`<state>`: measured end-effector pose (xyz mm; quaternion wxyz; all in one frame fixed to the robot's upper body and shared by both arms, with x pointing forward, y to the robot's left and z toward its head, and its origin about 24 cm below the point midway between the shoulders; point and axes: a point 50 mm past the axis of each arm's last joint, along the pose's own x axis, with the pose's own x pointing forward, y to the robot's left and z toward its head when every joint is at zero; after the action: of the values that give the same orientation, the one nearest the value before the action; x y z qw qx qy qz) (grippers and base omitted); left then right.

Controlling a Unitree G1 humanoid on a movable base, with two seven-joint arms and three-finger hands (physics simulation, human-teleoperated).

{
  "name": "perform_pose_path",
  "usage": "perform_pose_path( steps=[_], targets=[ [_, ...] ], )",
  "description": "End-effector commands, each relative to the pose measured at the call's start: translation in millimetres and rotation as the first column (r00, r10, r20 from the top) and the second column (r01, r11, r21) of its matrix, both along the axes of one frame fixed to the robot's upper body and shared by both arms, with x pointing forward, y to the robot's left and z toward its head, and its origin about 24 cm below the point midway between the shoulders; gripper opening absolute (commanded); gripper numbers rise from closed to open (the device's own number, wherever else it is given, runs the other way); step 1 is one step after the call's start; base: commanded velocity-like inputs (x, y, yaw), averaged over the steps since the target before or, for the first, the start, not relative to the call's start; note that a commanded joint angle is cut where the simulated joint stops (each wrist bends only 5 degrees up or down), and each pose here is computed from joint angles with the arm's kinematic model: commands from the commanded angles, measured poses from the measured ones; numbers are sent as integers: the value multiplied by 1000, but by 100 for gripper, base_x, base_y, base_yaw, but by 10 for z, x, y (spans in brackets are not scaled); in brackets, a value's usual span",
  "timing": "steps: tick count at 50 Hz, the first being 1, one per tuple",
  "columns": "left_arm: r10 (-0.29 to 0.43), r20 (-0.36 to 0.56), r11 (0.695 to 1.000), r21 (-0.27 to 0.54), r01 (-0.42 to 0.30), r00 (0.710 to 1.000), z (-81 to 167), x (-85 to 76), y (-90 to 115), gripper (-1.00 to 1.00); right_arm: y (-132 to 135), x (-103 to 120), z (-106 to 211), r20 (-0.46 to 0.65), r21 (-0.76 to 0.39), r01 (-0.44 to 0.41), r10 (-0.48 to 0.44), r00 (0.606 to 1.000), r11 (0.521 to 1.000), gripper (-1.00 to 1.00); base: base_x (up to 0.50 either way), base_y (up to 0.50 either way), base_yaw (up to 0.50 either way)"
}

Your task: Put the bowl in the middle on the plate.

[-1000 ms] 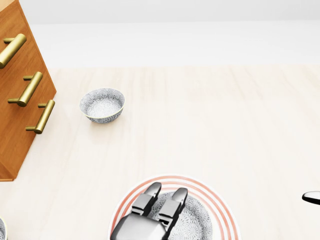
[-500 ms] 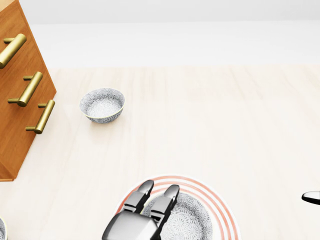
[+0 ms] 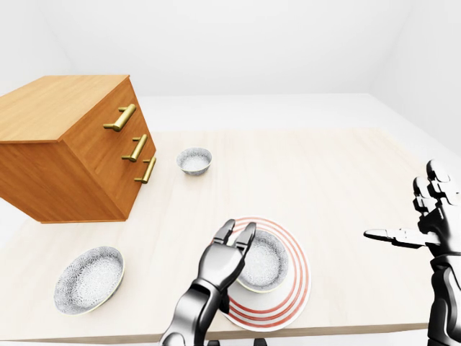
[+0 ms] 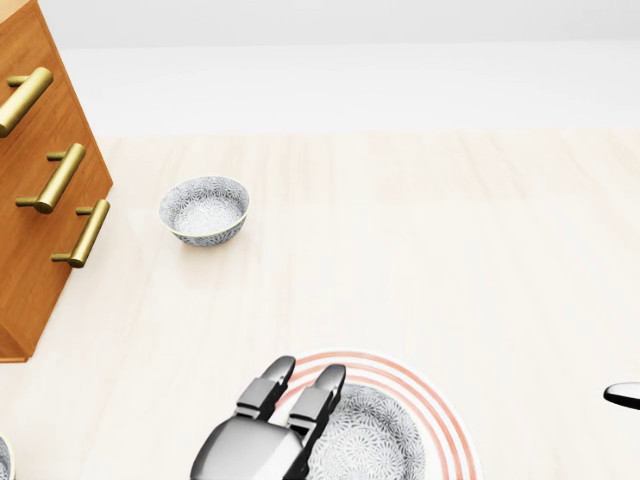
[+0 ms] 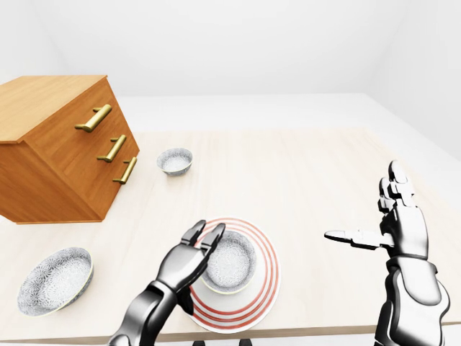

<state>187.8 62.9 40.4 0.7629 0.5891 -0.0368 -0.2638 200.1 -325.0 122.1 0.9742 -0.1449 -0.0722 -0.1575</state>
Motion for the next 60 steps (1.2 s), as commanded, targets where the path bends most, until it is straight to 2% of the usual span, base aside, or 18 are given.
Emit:
perform_pose_path(
  steps=[1,29,30,38,40,42,43,48,51,53,57,59,60],
  targets=[
    [13,-1,1000,12,-13,1000,17,30,55,100,2,-5,6,2,-2,0,0,1000,1000,100,0,0,0],
    [67,-2,998,10,-67,998,84,157,220,100,-3,6,-30,-11,6,2,-2,1000,1000,100,0,0,0],
    [113,9,994,-3,-113,994,183,255,356,100,-6,9,-52,-20,9,3,-2,1000,1000,100,0,0,0],
    [150,22,989,-12,-150,988,268,335,470,100,-1,4,-26,-12,2,1,-1,1000,1000,100,0,0,0],
    [172,16,984,-51,-171,985,308,353,505,100,2,7,-14,-8,-1,0,0,1000,1000,100,0,0,0],
    [190,17,980,-57,-189,982,336,375,541,100,5,12,-15,-8,-2,0,0,1000,1000,100,0,0,0],
    [203,9,975,-94,-201,979,367,391,559,100,7,15,-16,-9,-2,-1,1,1000,1000,100,0,0,0],
    [272,26,951,-159,-264,962,539,473,703,100,2,4,-27,-13,1,1,-1,1000,1000,100,0,0,0],
    [265,31,944,-210,-253,964,606,494,713,100,4,4,-11,-7,-3,0,0,1000,1000,100,0,0,0],
    [284,57,932,-251,-262,957,684,566,783,100,0,7,-15,-8,-1,1,-1,1000,1000,100,0,0,0],
    [252,91,926,-312,-213,963,837,559,752,100,-6,11,-39,-17,5,3,-3,1000,1000,100,0,0,0],
    [245,100,928,-311,-204,964,857,560,742,100,-5,7,-35,-15,4,3,-3,1000,1000,100,0,0,0],
    [225,90,917,-357,-180,970,879,559,713,100,-4,11,-34,-15,4,3,-3,1000,1000,100,0,0,0]
  ],
)
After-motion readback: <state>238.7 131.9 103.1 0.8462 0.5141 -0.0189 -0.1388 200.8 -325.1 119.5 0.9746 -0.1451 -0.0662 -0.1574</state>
